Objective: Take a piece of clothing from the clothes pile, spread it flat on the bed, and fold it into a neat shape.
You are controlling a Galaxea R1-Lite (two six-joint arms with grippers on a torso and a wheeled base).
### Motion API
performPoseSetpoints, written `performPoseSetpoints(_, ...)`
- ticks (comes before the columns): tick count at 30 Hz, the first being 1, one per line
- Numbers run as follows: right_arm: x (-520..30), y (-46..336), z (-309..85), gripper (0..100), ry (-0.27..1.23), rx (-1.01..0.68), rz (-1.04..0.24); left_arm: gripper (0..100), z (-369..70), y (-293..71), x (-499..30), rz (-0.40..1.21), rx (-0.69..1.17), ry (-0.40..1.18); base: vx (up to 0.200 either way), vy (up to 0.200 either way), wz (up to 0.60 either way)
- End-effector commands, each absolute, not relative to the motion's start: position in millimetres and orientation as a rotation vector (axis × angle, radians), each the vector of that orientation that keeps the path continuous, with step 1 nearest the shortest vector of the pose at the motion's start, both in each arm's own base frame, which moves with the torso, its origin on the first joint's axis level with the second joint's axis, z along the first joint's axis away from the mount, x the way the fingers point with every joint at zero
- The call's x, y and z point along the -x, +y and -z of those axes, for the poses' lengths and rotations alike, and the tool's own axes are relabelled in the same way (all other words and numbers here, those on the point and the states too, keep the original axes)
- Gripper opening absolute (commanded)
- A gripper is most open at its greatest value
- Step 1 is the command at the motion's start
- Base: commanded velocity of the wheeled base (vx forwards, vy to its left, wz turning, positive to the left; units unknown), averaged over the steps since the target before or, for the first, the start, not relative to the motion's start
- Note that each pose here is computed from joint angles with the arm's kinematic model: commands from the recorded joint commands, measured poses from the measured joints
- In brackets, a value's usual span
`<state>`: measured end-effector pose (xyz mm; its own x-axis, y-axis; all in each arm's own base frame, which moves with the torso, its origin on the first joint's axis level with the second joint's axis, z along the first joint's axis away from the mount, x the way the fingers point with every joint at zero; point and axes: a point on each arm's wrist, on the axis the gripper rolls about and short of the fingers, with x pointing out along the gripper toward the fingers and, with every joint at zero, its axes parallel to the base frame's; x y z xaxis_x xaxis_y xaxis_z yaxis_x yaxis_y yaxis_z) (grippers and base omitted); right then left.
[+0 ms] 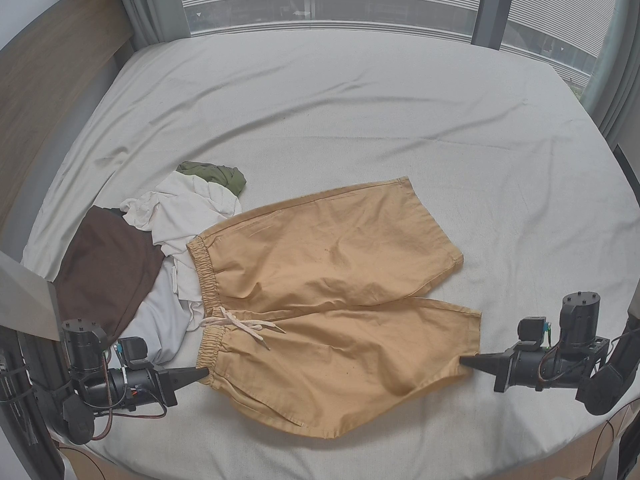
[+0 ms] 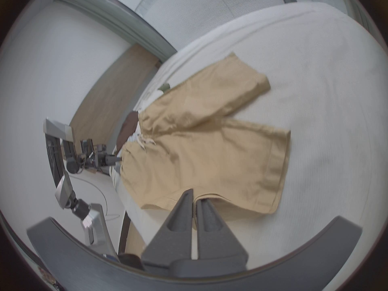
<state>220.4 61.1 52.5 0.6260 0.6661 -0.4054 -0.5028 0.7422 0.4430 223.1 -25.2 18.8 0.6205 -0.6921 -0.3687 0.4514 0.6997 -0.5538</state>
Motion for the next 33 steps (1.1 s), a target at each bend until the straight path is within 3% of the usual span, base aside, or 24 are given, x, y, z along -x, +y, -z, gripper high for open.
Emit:
performPoseSetpoints(1,-231,63,-64,0,0.496,-0.329,-0.687,0,-40,-31,-232,0.707,0.457,0.512,0.0,0.0,0.0)
performPoseSetpoints(33,-284,59,-119,0,0.232,-0.448,-0.631,0,-74,-37,-269,0.606,0.531,0.324,0.0,0.0,0.0)
